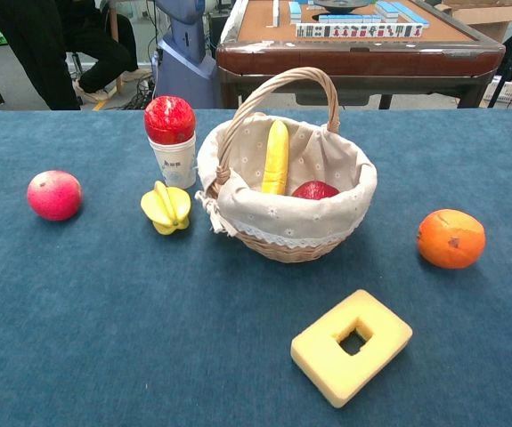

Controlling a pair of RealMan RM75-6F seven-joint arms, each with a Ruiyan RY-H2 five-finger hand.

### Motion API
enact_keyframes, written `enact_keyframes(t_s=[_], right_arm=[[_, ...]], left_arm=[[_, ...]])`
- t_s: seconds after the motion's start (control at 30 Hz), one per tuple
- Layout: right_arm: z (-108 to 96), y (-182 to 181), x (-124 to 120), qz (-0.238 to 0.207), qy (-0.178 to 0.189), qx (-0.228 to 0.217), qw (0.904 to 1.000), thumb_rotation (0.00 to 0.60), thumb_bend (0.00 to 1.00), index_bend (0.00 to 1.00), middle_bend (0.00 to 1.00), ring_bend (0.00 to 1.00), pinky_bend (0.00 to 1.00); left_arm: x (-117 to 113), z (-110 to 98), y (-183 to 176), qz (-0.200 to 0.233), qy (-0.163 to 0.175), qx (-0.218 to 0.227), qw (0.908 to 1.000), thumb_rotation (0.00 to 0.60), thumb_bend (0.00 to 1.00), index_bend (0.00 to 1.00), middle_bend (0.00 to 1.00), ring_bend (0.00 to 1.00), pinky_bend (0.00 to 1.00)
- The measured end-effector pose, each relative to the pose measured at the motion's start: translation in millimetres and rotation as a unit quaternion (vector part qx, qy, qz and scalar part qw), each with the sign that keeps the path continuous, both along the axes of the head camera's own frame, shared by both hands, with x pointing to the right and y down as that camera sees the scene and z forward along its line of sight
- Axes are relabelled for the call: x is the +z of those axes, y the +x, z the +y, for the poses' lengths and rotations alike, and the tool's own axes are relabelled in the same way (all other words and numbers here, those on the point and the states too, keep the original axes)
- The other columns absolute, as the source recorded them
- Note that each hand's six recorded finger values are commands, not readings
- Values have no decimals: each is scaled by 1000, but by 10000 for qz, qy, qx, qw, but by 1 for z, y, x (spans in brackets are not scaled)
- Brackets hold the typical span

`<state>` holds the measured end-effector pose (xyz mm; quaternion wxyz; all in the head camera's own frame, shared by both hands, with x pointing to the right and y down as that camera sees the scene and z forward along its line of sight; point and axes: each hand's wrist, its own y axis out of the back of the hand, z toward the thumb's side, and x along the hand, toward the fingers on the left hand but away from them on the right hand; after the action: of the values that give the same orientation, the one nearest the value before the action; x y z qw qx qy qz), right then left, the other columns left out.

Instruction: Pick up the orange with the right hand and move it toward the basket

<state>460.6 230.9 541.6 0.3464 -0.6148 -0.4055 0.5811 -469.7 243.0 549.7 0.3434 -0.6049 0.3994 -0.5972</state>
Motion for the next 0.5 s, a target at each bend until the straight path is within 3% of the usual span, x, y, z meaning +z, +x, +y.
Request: enact_keyframes(t_s=[0.5], right_arm=[[-1,-10,5,-57,-105,-208,9997,600,0,18,82,134,434]], left_arm=[[-1,3,-1,-4,19,-49,10000,600,260,182,0,0,0]])
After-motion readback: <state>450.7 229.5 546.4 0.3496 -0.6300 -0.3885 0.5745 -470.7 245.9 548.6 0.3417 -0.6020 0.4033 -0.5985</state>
